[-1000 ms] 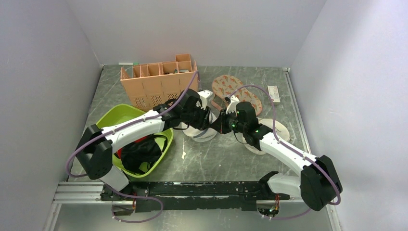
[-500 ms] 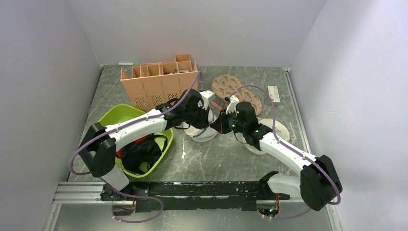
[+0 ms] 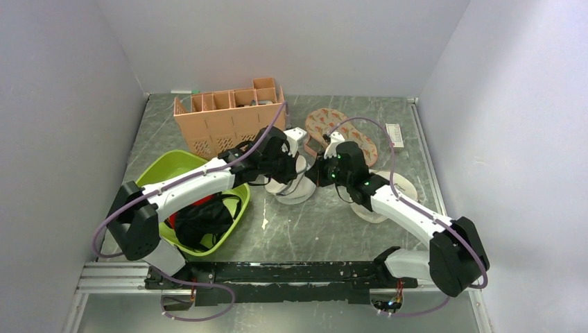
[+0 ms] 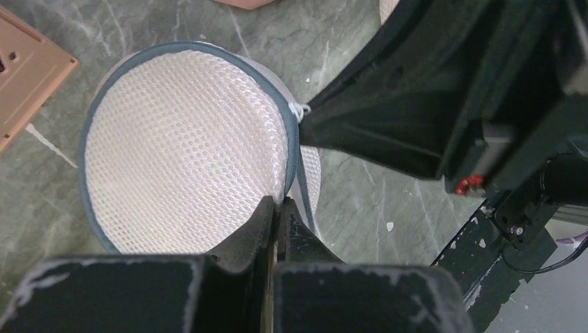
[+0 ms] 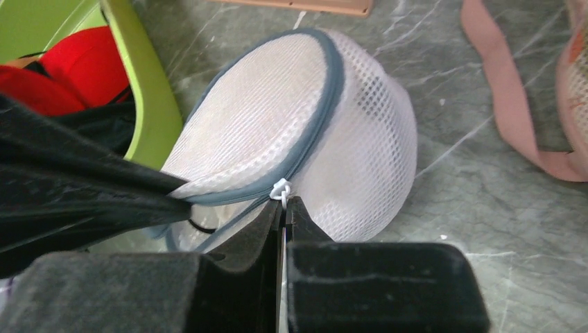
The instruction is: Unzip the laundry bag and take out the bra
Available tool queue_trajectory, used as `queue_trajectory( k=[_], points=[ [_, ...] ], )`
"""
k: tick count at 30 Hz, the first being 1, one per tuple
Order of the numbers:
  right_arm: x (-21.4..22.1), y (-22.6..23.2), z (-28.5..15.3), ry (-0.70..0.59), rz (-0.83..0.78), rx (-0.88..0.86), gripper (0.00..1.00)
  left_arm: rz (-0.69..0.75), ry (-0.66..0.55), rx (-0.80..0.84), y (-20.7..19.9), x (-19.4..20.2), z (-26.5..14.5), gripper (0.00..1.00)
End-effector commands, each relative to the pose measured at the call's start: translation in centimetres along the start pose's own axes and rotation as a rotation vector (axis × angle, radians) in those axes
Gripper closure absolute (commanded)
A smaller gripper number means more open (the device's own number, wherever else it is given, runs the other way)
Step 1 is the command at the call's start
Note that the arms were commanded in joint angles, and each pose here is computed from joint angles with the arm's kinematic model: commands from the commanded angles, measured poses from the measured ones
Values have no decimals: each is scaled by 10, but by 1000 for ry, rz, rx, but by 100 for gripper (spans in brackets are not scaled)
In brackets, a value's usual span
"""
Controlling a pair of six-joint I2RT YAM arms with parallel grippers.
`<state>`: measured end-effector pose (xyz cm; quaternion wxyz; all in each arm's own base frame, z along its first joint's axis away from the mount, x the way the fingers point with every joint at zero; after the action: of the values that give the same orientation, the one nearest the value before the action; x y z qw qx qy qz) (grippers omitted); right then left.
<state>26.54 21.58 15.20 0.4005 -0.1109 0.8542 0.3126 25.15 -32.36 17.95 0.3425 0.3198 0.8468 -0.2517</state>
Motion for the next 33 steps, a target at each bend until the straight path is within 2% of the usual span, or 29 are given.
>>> queue_trajectory(
  k=[1, 8, 15, 16, 20, 23, 28, 33],
  points=[
    [-18, -19, 6, -50, -29, 123, 100, 3, -6, -39, 6, 5, -16, 93],
    [-35, -39, 13, -121, -38, 253, 100, -9, 13, -47, 8, 15, -20, 93],
    [-42, -17, 3, -191, -54, 116, 100, -10, 31, -80, 13, 22, -25, 93],
    [-41, -16, 1, -200, -56, 105, 100, -10, 28, -80, 13, 21, -25, 90],
    [-34, -8, -4, -184, -77, 41, 100, -18, 10, 4, -1, 11, -27, 58],
    [-29, 2, -7, -159, -96, -21, 100, -35, -39, 76, -13, -2, -27, 45],
    [-19, 15, -13, -135, -107, -112, 100, -68, -74, 95, -18, -18, -21, 33],
    [-11, 25, -14, -110, -106, -167, 100, -73, -75, 72, -15, -26, -9, 33]
  ],
)
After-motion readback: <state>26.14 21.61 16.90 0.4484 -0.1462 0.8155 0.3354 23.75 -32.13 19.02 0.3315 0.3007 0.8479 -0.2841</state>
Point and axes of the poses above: each gripper's point midway between its finger pads, its own z axis out along the fingers, its own y axis along the line the jaws close on, x = y × z, the point moved 3 cm from there along -z, back along the fingers, and after that the axes turned 3 degrees about z, right-handed, at the moved point
